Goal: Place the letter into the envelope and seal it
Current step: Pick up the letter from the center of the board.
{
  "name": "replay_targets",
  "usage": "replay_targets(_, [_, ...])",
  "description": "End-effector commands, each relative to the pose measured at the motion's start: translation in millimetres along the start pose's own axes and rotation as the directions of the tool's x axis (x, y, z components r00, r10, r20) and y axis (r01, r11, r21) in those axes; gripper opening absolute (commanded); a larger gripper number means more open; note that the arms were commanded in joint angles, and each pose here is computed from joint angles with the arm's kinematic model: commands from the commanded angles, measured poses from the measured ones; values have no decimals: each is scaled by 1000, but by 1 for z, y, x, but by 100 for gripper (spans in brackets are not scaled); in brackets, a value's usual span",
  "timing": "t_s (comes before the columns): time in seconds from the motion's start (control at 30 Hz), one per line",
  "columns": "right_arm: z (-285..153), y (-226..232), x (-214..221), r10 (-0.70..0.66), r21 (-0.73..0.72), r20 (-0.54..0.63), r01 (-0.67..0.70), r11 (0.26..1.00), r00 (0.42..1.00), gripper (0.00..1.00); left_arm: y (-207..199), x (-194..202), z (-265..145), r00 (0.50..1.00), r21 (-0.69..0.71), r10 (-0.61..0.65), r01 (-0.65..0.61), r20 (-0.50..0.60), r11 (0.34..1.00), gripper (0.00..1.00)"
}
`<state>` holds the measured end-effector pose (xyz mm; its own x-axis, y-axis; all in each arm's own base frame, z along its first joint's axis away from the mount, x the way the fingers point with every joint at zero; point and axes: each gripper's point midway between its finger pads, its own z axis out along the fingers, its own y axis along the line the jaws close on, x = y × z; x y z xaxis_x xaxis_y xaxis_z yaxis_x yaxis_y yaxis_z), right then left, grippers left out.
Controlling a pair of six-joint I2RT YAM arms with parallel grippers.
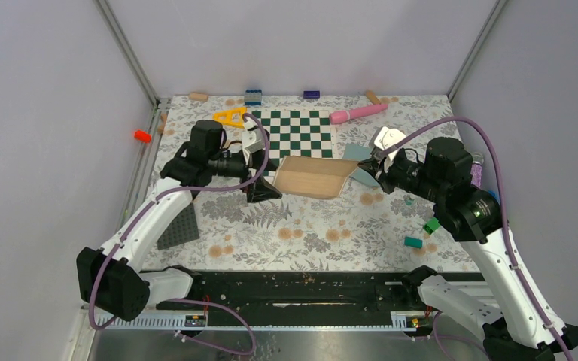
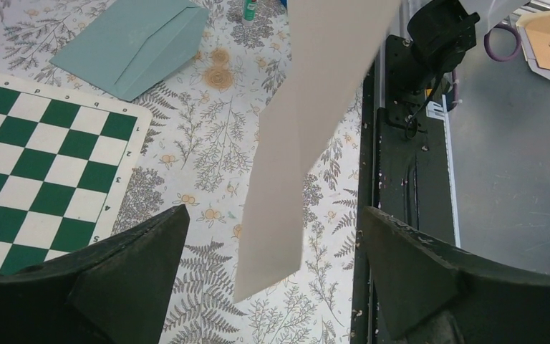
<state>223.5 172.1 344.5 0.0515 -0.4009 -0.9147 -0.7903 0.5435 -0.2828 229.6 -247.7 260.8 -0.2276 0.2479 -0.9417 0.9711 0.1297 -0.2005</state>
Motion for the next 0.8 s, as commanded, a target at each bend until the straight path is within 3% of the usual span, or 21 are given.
replay_targets(0.0, [-1,-5,-11,2,28,38,-3,1000,999,0,-3,-14,1,996,-7,87,-87,17,996,90])
replay_targets(0.1, [-1,-5,-13,7,30,43,-8,1000,999,0,-3,-12,4,996,-4,88,-88,10,996,82])
replay_targets(0.27, [-4,-9,-17,16,55,54,-19,998,998,0,-3,-6,8,997,2,81,-81,-8,997,89])
replay_targets(0.4, [-6,-9,-20,22,56,64,-25,998,998,0,-2,-3,9,997,-1,80,-80,-20,997,87])
replay_targets(0.53, [-7,-8,-21,23,55,68,-27,998,997,0,-2,-3,10,996,2,86,-86,-21,996,73])
replay_targets(0.67, [-7,-6,-22,22,43,72,-25,999,997,0,-1,-6,11,996,-2,84,-84,-20,996,50])
replay_targets(0.77, [-6,-3,-21,19,22,71,-21,1000,997,0,2,-11,11,997,-12,79,-79,-17,997,48])
